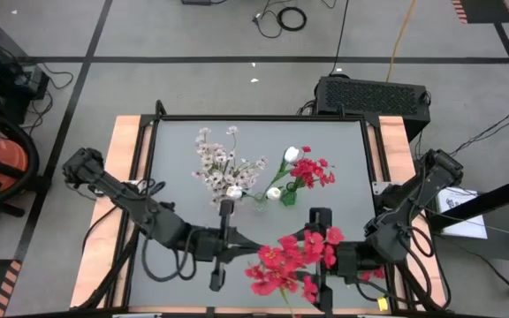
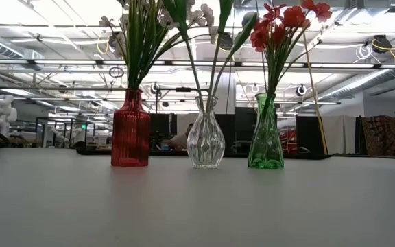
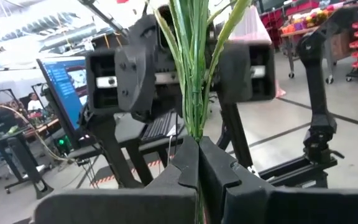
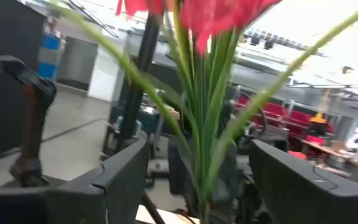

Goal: Sort flowers into vase by color
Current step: Put the top red flower into the green flower vase

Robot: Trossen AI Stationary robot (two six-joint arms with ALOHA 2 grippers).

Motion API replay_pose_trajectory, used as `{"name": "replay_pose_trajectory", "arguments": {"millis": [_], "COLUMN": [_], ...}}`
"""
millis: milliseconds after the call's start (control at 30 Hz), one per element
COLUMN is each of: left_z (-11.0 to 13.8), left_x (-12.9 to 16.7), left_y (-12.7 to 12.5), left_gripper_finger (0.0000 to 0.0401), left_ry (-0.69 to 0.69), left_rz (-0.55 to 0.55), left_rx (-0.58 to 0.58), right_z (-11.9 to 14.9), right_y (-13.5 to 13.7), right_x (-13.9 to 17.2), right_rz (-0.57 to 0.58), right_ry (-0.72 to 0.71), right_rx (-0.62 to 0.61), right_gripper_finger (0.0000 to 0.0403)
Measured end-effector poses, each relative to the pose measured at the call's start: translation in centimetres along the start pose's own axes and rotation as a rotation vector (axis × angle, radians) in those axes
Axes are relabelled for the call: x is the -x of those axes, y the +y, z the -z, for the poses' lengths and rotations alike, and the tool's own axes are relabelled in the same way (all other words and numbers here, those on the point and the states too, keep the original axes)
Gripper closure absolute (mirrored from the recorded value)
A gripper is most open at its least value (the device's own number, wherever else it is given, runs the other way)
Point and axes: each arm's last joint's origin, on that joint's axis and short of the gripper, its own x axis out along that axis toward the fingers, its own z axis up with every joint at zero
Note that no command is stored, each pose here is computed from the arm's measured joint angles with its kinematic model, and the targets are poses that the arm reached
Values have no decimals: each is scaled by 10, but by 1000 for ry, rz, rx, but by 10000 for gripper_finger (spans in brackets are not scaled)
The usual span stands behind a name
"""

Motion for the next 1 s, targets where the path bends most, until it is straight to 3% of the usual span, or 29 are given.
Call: {"name": "replay_pose_trajectory", "arguments": {"millis": [133, 233, 333, 467, 533, 633, 833, 933, 1000], "left_z": [9, 12, 14, 17, 21, 26, 22, 19, 16], "left_x": [-8, -11, -12, -14, -14, -9, 19, 33, 42], "left_y": [2, 6, 10, 13, 12, 8, -2, -11, -20], "left_gripper_finger": [401, 401, 398, 369, 339, 274, 142, 103, 92], "left_ry": [6, 10, 15, 40, 75, 169, 359, 417, 442], "left_rz": [9, 1, -10, -27, -19, -25, -176, -185, -169], "left_rx": [-4, 2, 29, 96, 113, 133, 116, 139, 158], "right_z": [1, 2, 2, 3, 3, 0, -20, -15, 1], "right_y": [-3, -3, -4, -5, -6, -3, -1, 0, -1], "right_x": [-3, -3, -3, -3, -3, 6, 41, 57, 64], "right_rz": [-16, -13, -2, 54, 91, 166, 270, 334, 358], "right_ry": [-8, -6, -2, 23, 41, 99, 214, 279, 311], "right_rx": [-28, -28, -28, -23, -12, 13, 40, 70, 100], "right_gripper_finger": [140, 172, 236, 357, 387, 388, 398, 400, 400]}}
